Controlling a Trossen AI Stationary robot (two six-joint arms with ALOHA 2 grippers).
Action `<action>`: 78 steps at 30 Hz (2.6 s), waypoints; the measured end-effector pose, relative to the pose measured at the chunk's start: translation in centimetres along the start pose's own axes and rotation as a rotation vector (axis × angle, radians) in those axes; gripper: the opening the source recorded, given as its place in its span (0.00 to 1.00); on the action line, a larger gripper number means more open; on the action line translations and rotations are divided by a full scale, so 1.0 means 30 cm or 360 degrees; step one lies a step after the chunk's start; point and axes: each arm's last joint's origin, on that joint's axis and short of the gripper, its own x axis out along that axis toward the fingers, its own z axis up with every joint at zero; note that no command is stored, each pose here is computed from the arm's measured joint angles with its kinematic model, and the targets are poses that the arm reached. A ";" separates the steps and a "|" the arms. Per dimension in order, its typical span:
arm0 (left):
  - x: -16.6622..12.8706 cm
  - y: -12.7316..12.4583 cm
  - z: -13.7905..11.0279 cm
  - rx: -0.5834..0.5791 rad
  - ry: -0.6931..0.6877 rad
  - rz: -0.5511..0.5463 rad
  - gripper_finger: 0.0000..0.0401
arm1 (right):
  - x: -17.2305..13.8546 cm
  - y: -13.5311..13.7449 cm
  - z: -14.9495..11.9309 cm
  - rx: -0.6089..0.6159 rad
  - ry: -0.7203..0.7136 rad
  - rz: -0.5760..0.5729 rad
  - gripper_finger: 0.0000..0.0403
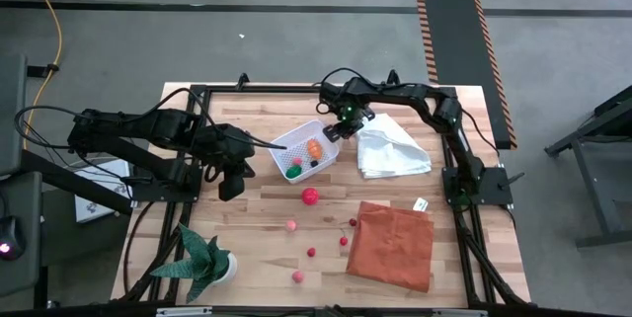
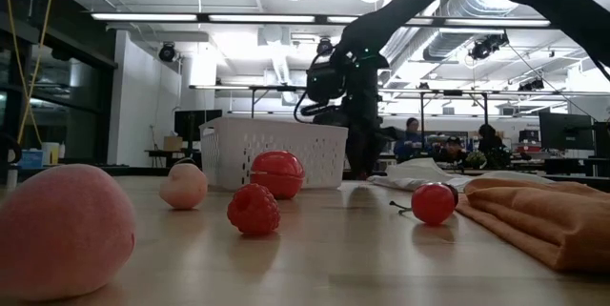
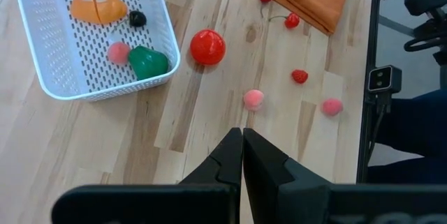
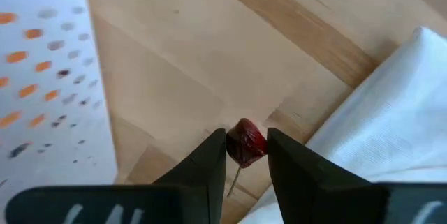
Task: Pick and placing Produce into tupperware
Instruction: Put the top red cherry in the basket
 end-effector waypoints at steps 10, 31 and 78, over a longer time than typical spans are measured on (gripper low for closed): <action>0.001 0.000 0.000 0.0002 0.0001 0.0000 0.01 | -0.119 0.003 -0.028 -0.0030 -0.0123 0.0032 0.22; 0.000 -0.003 0.007 0.0007 -0.0032 -0.0014 0.01 | -0.365 0.198 -0.162 -0.0448 -0.0492 0.0608 0.22; 0.000 -0.004 0.008 0.0021 -0.0038 -0.0016 0.01 | -0.178 0.322 -0.128 -0.0507 -0.0504 0.0539 0.22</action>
